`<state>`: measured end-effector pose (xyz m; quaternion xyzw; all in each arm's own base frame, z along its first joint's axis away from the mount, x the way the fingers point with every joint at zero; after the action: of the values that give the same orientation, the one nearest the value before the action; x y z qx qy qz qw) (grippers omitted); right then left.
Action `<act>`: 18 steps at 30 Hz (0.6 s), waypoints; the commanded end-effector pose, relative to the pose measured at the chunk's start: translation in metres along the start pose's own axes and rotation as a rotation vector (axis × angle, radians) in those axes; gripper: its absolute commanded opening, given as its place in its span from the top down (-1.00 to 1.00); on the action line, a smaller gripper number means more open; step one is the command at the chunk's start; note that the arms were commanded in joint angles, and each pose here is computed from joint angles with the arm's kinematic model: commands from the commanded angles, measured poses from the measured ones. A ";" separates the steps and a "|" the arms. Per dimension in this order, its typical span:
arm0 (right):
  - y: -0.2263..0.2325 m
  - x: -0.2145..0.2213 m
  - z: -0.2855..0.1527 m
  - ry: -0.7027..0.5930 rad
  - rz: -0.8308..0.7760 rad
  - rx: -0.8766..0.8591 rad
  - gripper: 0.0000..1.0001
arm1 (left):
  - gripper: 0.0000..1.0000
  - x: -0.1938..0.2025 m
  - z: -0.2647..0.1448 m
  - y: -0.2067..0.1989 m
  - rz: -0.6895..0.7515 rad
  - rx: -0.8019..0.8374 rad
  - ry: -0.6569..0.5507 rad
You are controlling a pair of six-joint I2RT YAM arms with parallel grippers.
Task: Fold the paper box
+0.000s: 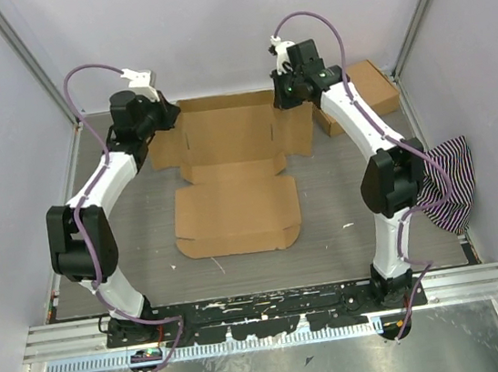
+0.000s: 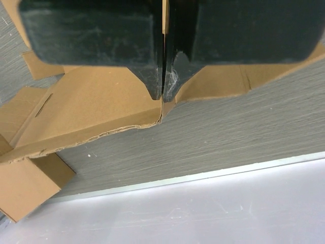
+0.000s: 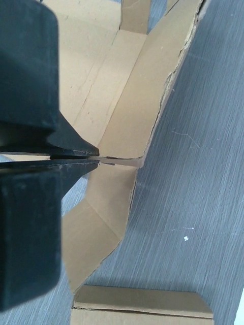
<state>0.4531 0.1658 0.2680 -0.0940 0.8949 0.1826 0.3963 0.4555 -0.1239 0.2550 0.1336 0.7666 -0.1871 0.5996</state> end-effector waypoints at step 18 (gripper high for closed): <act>0.043 0.020 -0.021 -0.572 -0.020 0.175 0.98 | 0.20 -0.043 -0.057 -0.005 0.015 -0.139 0.145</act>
<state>0.4133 0.1984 0.2070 -0.0637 0.8629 0.1031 0.4906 0.4377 -0.1118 0.2961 0.0972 0.8129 -0.1512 0.5539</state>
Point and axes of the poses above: each gripper's point midway between its finger pads, its own z axis out along the fingers, its own y axis along the line the jaws close on, x = y × z, the point moved 7 cm from there along -z, back along the fingers, and after that the axes turned 7 degrees about z, right-handed, at the moved point
